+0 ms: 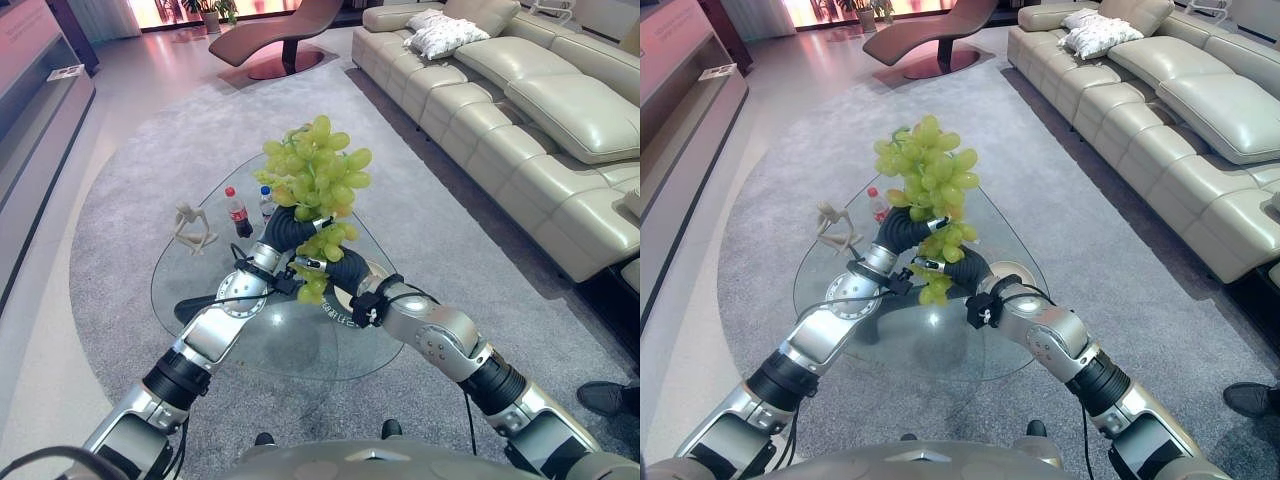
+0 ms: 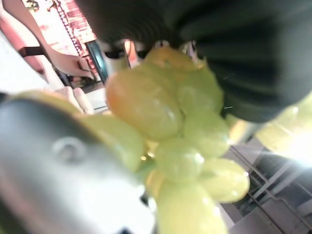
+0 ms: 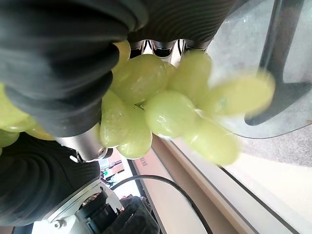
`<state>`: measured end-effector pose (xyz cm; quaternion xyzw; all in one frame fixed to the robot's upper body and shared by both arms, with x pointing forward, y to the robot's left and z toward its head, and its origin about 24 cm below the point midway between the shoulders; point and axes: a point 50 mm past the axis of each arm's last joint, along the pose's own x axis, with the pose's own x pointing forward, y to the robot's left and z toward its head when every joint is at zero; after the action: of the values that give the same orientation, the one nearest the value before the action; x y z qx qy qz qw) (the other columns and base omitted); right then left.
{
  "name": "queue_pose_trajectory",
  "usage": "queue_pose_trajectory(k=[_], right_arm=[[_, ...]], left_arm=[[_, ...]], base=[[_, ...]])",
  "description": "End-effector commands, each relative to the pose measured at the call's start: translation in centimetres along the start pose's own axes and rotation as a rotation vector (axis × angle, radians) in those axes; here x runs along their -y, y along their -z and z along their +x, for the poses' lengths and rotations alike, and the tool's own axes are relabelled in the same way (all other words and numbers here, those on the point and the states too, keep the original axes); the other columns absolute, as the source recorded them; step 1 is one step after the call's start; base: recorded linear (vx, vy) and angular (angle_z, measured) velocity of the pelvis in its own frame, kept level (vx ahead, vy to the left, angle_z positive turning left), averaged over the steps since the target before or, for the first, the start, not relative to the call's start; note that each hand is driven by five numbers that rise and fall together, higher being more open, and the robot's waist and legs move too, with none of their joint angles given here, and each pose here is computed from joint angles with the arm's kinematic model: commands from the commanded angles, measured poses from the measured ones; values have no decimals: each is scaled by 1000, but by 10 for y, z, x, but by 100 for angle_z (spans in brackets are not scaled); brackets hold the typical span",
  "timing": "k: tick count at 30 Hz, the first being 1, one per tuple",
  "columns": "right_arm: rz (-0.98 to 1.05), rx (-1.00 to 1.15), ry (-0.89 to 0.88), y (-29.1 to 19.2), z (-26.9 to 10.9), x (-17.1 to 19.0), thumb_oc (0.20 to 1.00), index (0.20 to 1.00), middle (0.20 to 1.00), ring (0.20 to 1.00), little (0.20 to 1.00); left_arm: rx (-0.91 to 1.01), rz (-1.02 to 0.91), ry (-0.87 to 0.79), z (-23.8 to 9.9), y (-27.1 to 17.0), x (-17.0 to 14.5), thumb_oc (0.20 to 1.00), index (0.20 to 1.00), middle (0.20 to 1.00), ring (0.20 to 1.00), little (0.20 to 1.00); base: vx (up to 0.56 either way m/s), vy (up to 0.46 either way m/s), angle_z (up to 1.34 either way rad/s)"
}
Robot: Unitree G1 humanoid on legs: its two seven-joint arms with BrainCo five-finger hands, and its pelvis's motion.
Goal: Pick up fruits into the plate
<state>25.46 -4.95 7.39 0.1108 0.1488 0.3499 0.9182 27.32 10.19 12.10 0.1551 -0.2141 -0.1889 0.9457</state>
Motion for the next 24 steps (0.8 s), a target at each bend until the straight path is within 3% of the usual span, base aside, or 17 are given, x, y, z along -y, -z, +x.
queue_pose_trajectory(k=[1,15,16,17,24], right_arm=[[-2,340,-181,-70,7,-44,200,200,200,200,200],[23,357,-159,-68,4,-39,200,200,200,200,200],[19,363,-154,-68,3,-38,200,200,200,200,200],[17,373,-140,-69,1,-35,200,200,200,200,200],[11,443,-83,-81,-6,-22,200,200,200,200,200]], left_arm=[[138,-25,46,22,-27,9,200,200,200,200,200],[55,-79,-41,17,-12,-1,200,200,200,200,200],[48,-89,-52,15,-10,-2,379,379,379,379,379],[40,-94,-68,14,-7,-4,1000,1000,1000,1000,1000],[26,-118,-70,11,-5,-8,1000,1000,1000,1000,1000]], base=[[0,0,0],[0,0,0],[0,0,0],[0,0,0],[0,0,0]])
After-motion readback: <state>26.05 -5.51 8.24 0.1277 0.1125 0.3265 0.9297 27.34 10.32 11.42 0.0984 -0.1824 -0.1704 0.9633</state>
